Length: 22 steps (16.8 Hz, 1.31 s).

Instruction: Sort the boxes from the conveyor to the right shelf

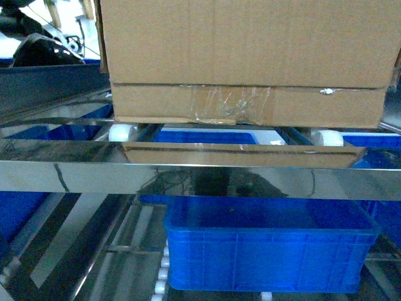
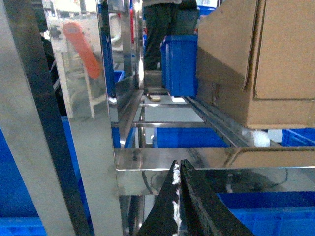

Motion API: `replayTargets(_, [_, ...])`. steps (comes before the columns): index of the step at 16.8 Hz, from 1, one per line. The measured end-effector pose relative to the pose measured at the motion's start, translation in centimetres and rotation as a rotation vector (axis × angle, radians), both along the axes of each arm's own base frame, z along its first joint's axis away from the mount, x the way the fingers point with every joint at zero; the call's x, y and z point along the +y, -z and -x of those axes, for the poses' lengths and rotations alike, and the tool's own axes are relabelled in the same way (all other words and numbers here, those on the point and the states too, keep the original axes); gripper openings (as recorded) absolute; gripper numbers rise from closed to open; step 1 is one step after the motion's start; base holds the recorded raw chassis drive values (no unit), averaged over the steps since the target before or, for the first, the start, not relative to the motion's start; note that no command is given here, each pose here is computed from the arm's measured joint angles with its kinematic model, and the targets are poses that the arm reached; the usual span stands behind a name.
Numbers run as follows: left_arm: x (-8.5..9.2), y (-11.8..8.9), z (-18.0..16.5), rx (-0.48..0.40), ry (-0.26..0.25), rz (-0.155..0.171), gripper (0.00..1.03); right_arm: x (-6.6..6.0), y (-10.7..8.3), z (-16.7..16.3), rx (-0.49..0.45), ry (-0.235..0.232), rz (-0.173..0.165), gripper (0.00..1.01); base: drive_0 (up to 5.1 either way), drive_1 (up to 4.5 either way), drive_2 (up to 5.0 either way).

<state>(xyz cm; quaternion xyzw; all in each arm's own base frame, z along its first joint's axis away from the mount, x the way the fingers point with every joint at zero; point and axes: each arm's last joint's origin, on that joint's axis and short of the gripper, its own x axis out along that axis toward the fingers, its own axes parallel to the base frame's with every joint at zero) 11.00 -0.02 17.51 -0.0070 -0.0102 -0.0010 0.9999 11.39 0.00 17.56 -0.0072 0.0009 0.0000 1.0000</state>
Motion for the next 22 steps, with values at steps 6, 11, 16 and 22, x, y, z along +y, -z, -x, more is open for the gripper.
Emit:
replayTargets(6, [0.0,0.6,1.3,0.012,-0.004,0.000,0.02,0.0,0.5,0.6,-0.013,-0.002,-0.002,0.02,0.0,0.00,0.0])
replayTargets(11, [0.0,0.7,1.3,0.019,0.000,0.000,0.02,0.0,0.8,1.7,-0.006,0.000,-0.003,0.02,0.0,0.00,0.0])
replayTargets(16, [0.0,0.7,1.3,0.019,0.000,0.000,0.02,0.0,0.8,1.7,-0.007,0.000,-0.003,0.02,0.0,0.00,0.0])
replayTargets(22, [0.0,0.7,1.3,0.019,-0.001,0.000,0.59,0.0,0.8,1.7,-0.007,0.000,-0.003,0.55,0.0,0.00,0.0])
